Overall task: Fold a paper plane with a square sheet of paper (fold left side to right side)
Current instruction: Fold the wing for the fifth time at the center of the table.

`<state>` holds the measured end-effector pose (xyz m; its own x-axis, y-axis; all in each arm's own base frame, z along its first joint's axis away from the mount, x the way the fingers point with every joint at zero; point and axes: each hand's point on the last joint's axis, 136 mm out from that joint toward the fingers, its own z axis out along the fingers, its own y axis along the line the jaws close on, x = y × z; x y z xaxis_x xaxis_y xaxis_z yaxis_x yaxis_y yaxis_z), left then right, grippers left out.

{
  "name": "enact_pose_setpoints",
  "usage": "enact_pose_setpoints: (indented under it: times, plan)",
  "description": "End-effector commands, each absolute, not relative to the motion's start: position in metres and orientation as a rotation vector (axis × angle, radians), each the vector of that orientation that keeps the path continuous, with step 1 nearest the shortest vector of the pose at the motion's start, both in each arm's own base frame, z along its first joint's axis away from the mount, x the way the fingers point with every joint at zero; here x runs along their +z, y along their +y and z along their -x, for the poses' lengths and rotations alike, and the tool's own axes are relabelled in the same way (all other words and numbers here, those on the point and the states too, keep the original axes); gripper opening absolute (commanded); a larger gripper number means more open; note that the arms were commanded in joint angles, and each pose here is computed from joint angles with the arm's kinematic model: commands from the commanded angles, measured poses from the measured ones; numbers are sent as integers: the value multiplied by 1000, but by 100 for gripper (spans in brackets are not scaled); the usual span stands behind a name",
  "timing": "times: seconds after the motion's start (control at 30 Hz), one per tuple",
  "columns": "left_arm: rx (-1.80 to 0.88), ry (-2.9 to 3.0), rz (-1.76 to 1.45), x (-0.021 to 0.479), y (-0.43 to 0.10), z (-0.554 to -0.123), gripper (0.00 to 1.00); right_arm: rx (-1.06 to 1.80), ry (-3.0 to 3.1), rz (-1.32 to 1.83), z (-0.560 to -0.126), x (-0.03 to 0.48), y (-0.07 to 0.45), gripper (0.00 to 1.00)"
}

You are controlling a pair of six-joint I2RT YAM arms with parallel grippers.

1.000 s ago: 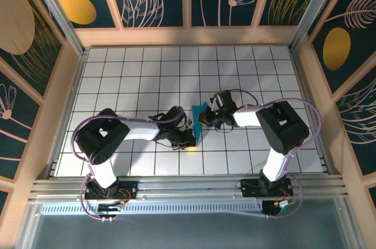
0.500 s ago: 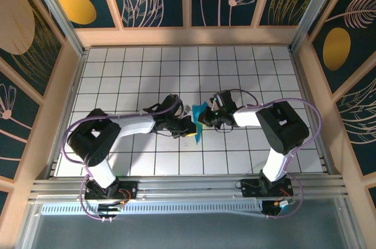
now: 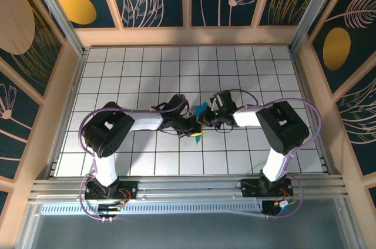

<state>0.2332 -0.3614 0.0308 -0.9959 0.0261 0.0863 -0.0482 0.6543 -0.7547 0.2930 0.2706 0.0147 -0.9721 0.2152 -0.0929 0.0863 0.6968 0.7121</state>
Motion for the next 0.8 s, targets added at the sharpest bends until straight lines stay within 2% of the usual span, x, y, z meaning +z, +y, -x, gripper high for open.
enact_pose_setpoints:
  times: [0.0,0.3,0.77]
  plan:
    - [1270,-2747,-16,26,-368,-231,0,878,2960,-367,-254,-42,241,0]
    - [1106,-2790,-17,-3,-350,-219,0,852,2968,-370,-253,-44,237,0]
    - [984,-2795,8,-14,-330,-189,0,833,2975,-371,-252,-45,236,0]
